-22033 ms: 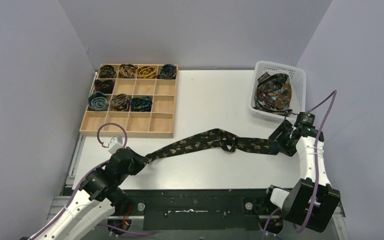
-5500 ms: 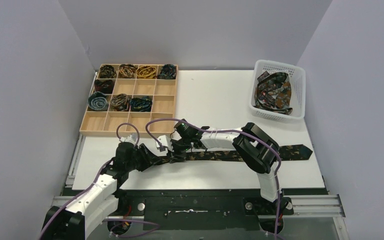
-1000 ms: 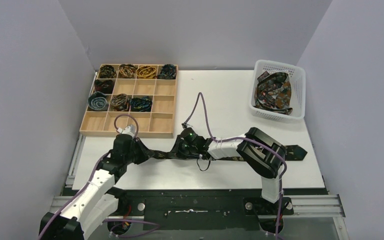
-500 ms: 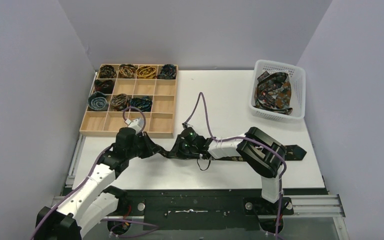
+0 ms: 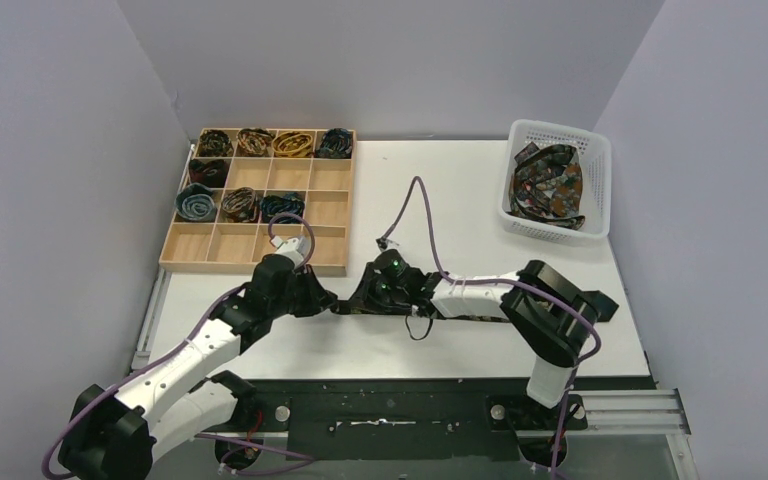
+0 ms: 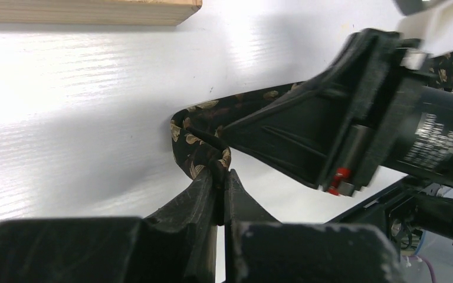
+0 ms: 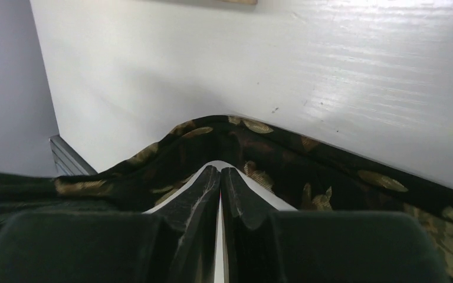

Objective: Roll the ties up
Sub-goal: Roll the tie at the center of the board.

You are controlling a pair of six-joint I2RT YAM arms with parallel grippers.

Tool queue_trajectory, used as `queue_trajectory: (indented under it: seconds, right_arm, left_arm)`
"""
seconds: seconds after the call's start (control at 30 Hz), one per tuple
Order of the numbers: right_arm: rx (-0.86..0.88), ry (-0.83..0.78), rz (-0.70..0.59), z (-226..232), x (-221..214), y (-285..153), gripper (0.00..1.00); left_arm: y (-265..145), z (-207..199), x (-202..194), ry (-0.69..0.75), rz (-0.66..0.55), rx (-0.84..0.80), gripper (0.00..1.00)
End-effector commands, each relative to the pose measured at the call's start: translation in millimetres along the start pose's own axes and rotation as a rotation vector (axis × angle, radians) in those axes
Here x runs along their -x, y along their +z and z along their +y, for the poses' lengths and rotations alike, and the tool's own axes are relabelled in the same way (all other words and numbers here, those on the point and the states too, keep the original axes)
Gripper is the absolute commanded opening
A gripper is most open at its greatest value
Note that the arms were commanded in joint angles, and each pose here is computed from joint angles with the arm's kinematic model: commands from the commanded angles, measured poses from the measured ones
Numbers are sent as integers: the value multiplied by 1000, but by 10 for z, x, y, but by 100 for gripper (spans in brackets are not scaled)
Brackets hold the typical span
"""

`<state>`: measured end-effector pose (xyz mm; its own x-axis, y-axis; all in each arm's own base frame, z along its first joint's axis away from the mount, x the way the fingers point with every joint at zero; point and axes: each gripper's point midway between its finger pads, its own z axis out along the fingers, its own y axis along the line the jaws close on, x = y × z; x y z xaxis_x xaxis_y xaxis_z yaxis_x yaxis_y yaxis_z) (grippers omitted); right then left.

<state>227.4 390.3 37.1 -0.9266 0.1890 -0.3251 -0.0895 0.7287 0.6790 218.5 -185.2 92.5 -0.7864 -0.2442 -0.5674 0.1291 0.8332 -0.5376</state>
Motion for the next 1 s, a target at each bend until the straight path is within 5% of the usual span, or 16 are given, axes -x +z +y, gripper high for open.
queue_trajectory:
  seconds: [0.0, 0.97]
  right_arm:
    - [-10, -32, -131, 108, 294, -271, 8]
    - [-116, -31, -17, -313, 64, -110, 9]
  left_arm:
    - [-23, -192, 307, 21, -94, -37, 0]
    - [67, -176, 239, 24, -64, -31, 0]
